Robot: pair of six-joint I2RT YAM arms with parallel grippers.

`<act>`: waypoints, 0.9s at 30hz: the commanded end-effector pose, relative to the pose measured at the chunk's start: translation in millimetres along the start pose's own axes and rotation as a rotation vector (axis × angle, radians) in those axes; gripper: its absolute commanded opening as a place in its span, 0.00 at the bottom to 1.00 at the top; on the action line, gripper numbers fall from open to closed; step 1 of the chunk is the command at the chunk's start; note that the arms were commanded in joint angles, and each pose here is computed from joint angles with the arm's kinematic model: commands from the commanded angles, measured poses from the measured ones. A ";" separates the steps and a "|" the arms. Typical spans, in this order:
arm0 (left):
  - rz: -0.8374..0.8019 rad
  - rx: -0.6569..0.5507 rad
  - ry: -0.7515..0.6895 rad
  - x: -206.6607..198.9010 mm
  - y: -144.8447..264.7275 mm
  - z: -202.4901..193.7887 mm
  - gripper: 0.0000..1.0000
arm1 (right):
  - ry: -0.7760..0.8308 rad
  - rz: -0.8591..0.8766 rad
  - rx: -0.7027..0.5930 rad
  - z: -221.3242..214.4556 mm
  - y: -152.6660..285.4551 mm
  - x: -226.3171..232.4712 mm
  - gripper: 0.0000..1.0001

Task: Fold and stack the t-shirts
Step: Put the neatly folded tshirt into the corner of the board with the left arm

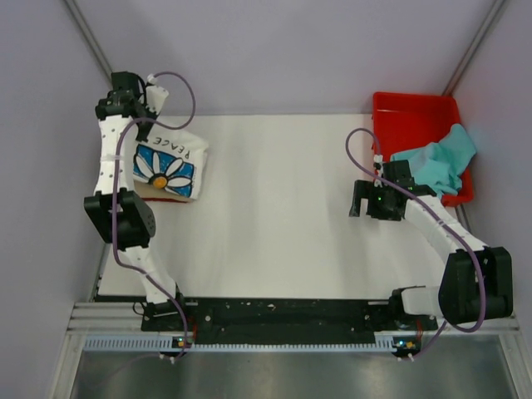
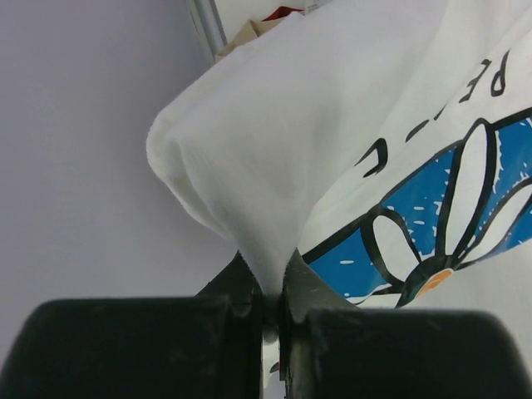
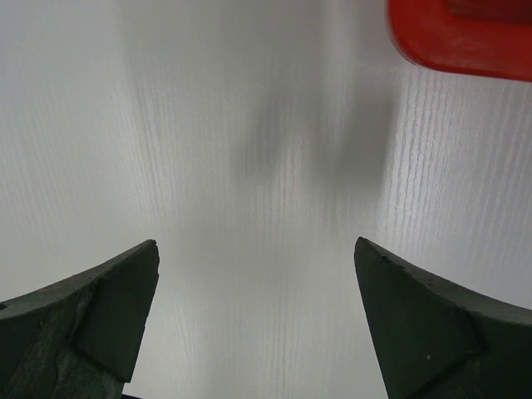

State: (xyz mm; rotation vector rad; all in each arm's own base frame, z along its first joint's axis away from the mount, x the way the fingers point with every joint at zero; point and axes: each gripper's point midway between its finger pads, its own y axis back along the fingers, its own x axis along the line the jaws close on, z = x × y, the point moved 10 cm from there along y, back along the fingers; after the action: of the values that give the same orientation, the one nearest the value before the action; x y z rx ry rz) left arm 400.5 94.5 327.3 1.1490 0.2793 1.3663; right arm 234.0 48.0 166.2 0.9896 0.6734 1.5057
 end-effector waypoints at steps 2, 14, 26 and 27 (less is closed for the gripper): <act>0.101 -0.015 0.013 25.1 -19.1 2.2 0.00 | 0.018 -0.010 -0.038 11.9 4.1 -1.2 0.99; 0.311 0.088 0.103 52.7 -61.9 -1.6 0.99 | 0.024 0.008 -0.042 11.6 6.1 0.1 0.99; -0.021 -0.212 -0.064 -78.9 18.1 13.2 0.99 | 0.043 0.028 -0.145 16.7 26.5 3.4 0.99; -0.062 -0.231 -0.076 -93.2 22.2 8.9 0.99 | 0.044 0.031 -0.154 17.0 27.9 3.8 0.99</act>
State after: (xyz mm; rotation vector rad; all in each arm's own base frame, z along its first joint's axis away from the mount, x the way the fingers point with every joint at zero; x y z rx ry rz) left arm 405.6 54.0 286.5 1.2049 0.1677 1.4083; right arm 231.1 46.7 177.1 0.9358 0.6499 1.5438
